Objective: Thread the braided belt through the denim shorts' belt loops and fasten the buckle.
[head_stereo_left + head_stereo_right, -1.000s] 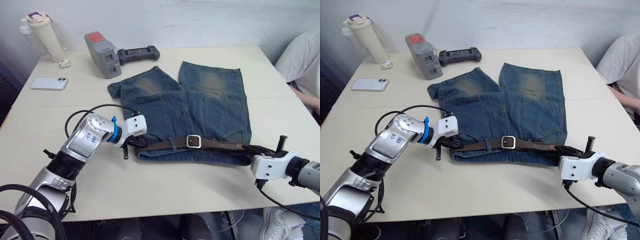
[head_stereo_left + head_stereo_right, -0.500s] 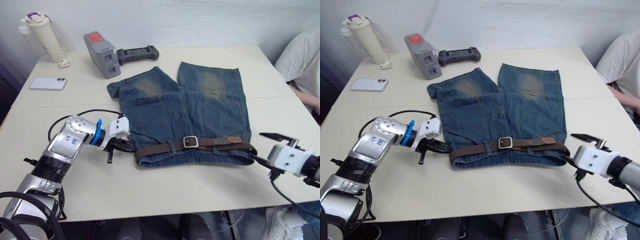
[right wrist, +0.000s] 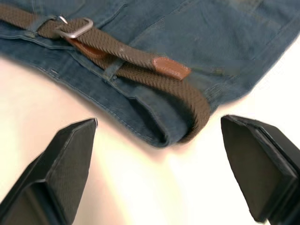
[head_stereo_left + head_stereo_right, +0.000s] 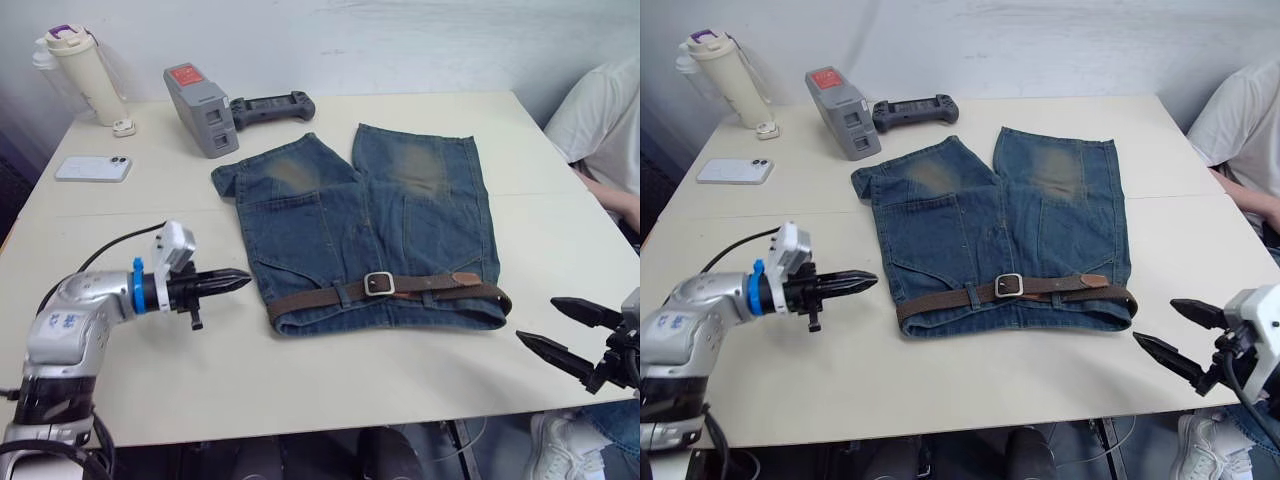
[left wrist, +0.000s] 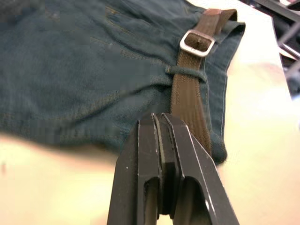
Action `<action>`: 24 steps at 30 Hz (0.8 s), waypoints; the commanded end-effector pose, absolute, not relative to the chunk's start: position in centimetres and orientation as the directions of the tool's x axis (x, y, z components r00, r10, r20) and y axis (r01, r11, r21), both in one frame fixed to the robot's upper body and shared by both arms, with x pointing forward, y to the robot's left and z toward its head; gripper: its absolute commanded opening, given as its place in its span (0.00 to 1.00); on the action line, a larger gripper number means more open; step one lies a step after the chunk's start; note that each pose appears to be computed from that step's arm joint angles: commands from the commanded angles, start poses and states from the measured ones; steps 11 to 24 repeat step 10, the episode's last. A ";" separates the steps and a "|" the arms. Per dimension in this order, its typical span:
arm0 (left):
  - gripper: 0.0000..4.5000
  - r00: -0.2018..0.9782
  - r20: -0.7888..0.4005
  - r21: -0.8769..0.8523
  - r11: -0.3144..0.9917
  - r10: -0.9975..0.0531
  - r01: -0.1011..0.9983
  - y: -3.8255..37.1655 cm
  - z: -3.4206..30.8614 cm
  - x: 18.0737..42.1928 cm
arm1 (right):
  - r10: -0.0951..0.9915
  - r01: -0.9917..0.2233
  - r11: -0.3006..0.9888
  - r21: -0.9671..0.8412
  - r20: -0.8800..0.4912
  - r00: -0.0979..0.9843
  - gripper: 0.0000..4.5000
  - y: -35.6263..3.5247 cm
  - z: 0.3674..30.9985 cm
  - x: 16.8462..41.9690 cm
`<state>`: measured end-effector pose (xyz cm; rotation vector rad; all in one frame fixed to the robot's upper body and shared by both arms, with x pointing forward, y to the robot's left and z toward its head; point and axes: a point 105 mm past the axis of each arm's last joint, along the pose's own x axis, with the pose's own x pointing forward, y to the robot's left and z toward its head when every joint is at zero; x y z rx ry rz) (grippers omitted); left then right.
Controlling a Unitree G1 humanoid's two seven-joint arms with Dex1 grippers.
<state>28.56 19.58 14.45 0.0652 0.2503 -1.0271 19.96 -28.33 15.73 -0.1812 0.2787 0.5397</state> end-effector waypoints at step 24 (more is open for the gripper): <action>0.00 0.603 -0.164 0.029 0.607 -0.781 0.794 19.2 12.7 26.2 | 0.436 -0.486 0.863 -0.139 -0.283 0.854 0.99 -28.1 13.4 19.2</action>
